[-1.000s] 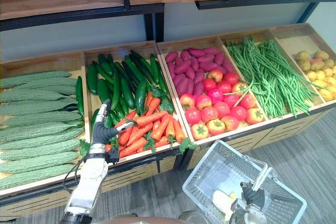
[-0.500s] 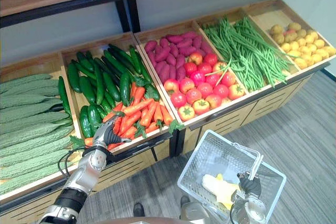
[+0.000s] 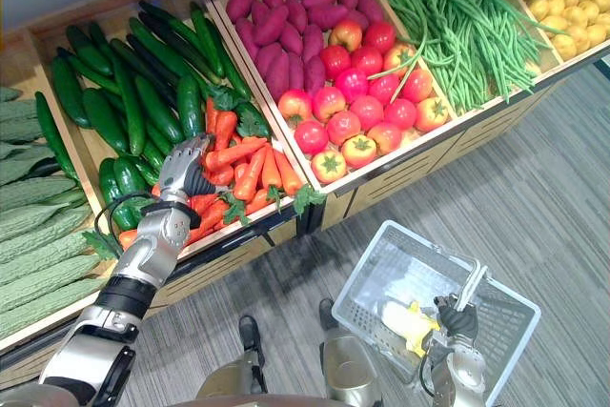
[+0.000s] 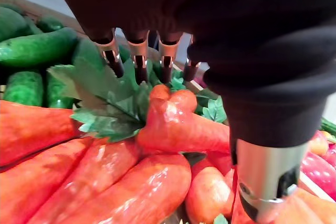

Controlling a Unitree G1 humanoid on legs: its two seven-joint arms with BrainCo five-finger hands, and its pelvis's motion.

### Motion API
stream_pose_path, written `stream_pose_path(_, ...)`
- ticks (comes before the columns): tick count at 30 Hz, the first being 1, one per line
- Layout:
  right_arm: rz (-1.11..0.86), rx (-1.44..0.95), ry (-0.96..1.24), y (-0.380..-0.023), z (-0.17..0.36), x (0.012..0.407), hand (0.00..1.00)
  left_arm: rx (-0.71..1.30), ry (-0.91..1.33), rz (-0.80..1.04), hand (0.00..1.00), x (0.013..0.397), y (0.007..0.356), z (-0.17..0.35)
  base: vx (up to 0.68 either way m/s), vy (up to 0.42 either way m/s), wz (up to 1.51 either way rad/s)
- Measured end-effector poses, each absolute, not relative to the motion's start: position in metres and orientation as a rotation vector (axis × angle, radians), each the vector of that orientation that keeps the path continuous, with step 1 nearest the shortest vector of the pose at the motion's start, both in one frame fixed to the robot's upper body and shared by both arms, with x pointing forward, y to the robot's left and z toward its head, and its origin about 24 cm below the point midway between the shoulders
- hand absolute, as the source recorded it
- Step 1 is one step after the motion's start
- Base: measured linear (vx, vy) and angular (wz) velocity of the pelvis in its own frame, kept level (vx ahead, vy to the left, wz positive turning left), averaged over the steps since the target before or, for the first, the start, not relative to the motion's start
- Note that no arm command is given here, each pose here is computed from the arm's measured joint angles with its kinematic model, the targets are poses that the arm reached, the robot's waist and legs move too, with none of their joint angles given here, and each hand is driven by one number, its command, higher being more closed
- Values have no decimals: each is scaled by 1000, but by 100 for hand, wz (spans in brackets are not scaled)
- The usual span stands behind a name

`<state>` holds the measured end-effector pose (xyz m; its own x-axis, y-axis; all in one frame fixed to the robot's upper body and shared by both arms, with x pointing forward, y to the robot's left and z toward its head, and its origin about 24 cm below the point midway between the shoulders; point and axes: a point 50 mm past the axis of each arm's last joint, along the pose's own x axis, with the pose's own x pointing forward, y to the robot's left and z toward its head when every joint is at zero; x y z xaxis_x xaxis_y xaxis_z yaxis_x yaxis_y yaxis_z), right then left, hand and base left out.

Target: Pick vegetable in the basket

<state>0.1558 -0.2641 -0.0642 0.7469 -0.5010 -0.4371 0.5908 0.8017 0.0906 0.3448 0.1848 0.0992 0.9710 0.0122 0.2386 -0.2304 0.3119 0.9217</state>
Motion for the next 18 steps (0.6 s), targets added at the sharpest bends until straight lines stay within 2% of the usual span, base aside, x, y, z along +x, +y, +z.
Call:
stream_pose_path(9,-583,238,350,-260,-55,166,100,1271,-155,136,0,364,179,99,-33,-23,-1)
stream_pose_path(10,-584,241,345,-260,-54,167,100,1276,-142,138,100,366,180,100,22,-25,-12)
stream_pose_path(18,-585,259,331,-260,-52,168,100,1278,-176,162,100,382,178,126,40,-14,-6)
